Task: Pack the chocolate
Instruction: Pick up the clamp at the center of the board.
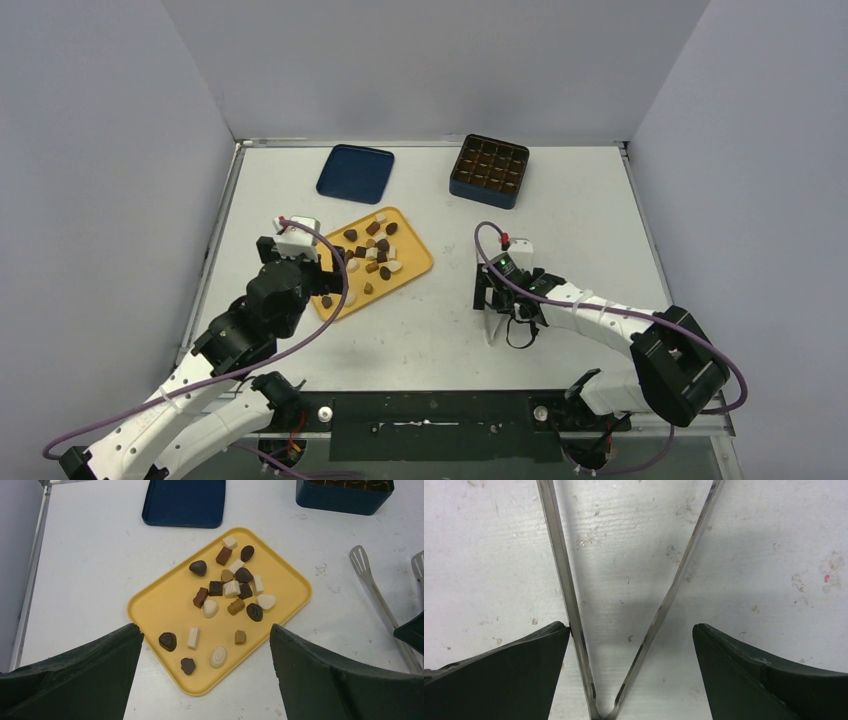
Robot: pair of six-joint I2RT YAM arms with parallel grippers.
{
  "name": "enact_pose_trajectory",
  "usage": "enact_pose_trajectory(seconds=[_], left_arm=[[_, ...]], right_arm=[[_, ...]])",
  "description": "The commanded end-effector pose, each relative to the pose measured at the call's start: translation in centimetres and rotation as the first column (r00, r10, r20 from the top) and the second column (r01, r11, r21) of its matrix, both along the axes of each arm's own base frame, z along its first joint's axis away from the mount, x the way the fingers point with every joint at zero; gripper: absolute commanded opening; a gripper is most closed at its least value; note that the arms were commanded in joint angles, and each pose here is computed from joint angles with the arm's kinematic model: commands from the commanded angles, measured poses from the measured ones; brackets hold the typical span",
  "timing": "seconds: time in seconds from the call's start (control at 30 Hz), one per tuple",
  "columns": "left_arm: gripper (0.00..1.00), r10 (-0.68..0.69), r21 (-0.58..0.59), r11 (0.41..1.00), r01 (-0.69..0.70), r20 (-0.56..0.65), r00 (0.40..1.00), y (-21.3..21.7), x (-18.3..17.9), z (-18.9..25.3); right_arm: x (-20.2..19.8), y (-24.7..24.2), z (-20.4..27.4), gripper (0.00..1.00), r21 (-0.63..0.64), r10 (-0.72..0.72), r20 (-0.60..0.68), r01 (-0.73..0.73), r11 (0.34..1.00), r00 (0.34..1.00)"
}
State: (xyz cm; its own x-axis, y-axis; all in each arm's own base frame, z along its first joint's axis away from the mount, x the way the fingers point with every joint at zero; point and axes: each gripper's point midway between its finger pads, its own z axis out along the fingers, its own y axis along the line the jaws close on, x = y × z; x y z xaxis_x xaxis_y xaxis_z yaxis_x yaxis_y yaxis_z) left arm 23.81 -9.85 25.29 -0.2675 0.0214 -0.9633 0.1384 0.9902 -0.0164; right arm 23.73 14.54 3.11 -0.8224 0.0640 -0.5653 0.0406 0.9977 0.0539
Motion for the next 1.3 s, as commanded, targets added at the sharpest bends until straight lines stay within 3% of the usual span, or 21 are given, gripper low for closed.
enact_pose_trajectory(seconds=[0.0, 0.23, 0.6, 0.9, 1.0, 1.27], left_arm=[[0.97, 0.025, -0.026, 0.999, -0.024, 0.035, 0.999, 0.1, 0.5, 0.9], [0.97, 0.031, -0.022, 0.999, -0.030, 0.033, 0.999, 0.2, 0.6, 0.7], [0.97, 0.025, -0.015, 1.000, -0.025, 0.025, 0.999, 0.1, 0.6, 0.5], [0.97, 0.022, -0.014, 1.000, -0.021, 0.027, 0.999, 0.1, 0.7, 0.4], [0.97, 0.018, -0.010, 1.000, -0.017, 0.022, 1.000, 0.0, 0.7, 0.3], [0.97, 0.015, -0.015, 1.000, -0.015, 0.026, 1.000, 0.0, 0.6, 0.4]], right_arm=[[2.5, -0.4, 1.3, 0.99, 0.044, -0.101, 0.136, 0.096, 0.994, 0.986], [3.4, -0.2, 1.4, 0.97, 0.078, -0.129, 0.180, 0.117, 0.990, 0.975], [4.1, -0.6, -0.8, 0.95, -0.003, -0.128, 0.163, 0.130, 0.991, 0.978], [3.9, -0.6, -1.6, 0.91, 0.005, -0.096, 0.169, 0.097, 0.995, 0.981], [3.8, -0.7, -2.2, 0.96, 0.007, -0.091, 0.163, 0.091, 0.996, 0.982], [3.8, -1.3, -3.0, 0.96, -0.039, -0.098, 0.146, 0.104, 0.994, 0.984]])
